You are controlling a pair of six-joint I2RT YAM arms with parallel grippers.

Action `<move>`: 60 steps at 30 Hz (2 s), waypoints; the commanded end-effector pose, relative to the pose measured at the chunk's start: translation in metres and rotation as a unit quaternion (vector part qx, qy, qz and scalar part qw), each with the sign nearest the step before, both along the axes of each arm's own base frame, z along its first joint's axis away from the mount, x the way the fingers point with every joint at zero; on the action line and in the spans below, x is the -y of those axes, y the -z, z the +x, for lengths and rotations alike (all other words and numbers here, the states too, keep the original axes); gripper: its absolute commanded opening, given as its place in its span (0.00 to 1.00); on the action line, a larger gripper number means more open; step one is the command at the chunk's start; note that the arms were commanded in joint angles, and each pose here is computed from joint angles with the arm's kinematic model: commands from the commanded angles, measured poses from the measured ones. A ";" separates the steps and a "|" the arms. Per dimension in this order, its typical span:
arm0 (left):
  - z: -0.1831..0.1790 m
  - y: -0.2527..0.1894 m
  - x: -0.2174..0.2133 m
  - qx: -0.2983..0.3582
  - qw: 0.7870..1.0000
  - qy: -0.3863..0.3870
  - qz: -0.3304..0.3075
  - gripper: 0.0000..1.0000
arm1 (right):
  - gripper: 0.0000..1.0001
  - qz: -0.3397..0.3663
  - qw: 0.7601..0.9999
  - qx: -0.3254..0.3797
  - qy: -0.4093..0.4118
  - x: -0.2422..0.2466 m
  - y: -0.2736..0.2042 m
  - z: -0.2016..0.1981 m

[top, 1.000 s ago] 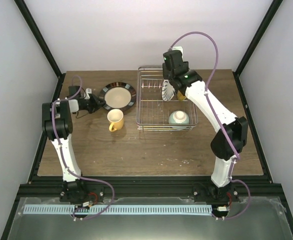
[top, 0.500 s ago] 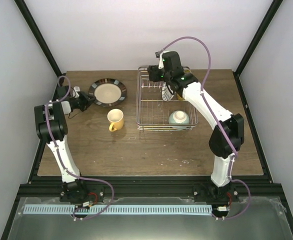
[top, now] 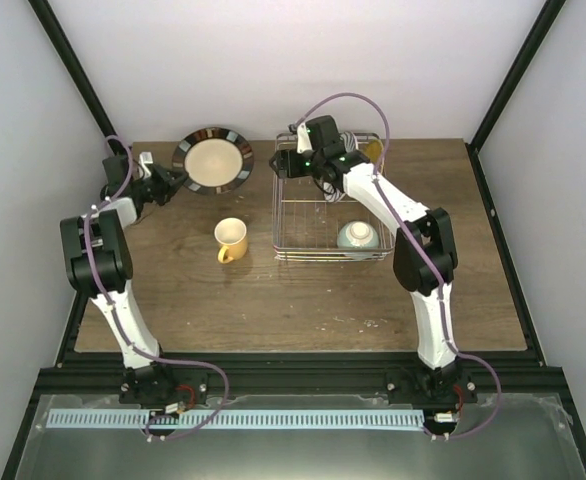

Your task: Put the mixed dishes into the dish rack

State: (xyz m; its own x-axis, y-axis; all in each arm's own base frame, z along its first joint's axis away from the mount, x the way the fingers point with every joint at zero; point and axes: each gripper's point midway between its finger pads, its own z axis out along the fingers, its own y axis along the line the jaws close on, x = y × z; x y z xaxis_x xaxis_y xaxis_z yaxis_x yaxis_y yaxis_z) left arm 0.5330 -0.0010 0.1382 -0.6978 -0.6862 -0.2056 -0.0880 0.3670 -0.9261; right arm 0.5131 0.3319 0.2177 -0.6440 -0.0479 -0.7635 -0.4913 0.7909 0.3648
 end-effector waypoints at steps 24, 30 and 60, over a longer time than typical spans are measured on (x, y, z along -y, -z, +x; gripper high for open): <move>-0.061 -0.114 0.078 0.138 0.980 0.145 -0.004 0.00 | 0.92 0.128 0.984 -0.025 -0.122 -0.054 -0.014 -0.005; -0.068 -0.115 0.094 0.138 0.977 0.162 -0.013 0.00 | 0.75 0.126 0.984 -0.017 -0.126 -0.055 -0.014 -0.004; -0.059 -0.091 0.093 0.114 0.978 0.161 0.059 0.60 | 0.01 0.125 0.986 0.049 -0.101 -0.043 -0.067 -0.001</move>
